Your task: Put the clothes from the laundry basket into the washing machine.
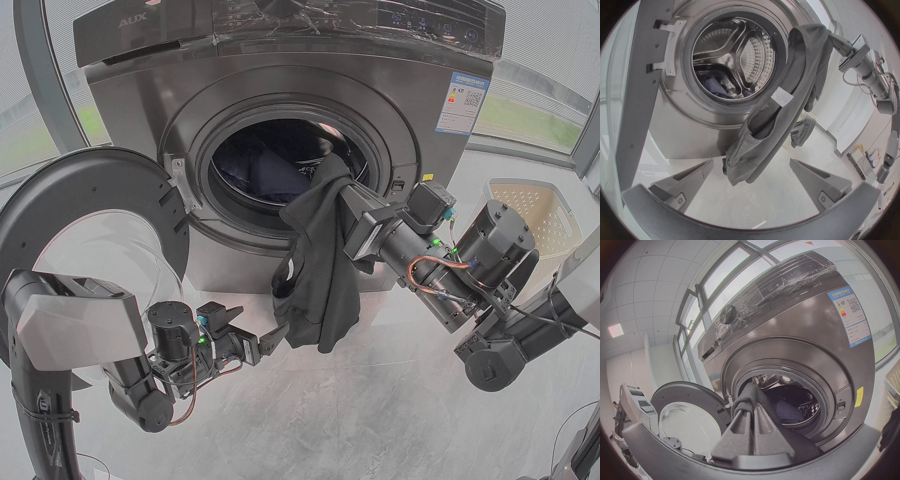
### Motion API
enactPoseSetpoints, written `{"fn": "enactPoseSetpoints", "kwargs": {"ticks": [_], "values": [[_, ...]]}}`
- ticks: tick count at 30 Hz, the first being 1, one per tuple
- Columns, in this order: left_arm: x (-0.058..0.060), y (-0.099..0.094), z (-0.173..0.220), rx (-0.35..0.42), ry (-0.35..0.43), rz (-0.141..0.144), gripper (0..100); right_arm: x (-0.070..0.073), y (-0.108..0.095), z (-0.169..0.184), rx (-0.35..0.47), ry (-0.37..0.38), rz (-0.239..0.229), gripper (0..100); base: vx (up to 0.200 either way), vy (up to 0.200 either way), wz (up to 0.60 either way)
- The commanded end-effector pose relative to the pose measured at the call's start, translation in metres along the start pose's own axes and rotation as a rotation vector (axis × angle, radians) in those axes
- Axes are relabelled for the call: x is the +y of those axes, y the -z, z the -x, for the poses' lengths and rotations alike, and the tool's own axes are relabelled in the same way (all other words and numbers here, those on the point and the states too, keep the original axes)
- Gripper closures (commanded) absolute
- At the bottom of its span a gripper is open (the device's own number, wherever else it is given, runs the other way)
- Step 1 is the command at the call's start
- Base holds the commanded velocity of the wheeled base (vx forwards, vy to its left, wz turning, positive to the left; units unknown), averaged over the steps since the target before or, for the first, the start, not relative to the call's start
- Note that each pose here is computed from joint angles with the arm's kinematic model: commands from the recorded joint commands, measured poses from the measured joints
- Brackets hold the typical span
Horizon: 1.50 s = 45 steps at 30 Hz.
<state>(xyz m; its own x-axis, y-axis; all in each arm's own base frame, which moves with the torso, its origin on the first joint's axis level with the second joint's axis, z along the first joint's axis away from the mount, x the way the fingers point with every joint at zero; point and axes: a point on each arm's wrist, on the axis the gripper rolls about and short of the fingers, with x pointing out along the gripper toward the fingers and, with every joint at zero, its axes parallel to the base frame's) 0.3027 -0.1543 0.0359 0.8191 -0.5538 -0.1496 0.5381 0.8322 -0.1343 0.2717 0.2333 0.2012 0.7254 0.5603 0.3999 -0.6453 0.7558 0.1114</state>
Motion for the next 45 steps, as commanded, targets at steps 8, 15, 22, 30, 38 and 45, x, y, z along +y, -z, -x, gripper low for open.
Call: {"fn": "enactPoseSetpoints", "kwargs": {"ticks": [8,15,22,30,38,45], "values": [[0.013,0.021,-0.041,-0.022,0.020,-0.007,0,0.004,-0.001,0.001,-0.003,-0.010,-0.003,100,0.000,0.000,0.00],[0.019,0.027,-0.060,-0.050,0.031,-0.013,0,0.005,0.000,0.001,0.002,-0.013,-0.004,100,0.000,0.000,0.00],[0.020,0.029,-0.072,-0.077,0.036,-0.019,0,0.006,0.001,0.001,0.004,-0.014,-0.006,100,0.000,0.000,0.00],[0.022,0.027,-0.080,-0.106,0.037,-0.022,100,0.005,0.003,0.001,0.007,-0.014,-0.006,100,0.000,0.000,0.00],[0.026,0.023,-0.087,-0.137,0.028,-0.028,100,0.004,0.004,0.006,0.018,-0.013,-0.011,100,0.000,0.000,0.00],[0.028,0.025,-0.084,-0.127,0.024,-0.026,100,0.003,0.003,0.007,0.017,-0.010,-0.011,100,0.000,0.000,0.00]]}}
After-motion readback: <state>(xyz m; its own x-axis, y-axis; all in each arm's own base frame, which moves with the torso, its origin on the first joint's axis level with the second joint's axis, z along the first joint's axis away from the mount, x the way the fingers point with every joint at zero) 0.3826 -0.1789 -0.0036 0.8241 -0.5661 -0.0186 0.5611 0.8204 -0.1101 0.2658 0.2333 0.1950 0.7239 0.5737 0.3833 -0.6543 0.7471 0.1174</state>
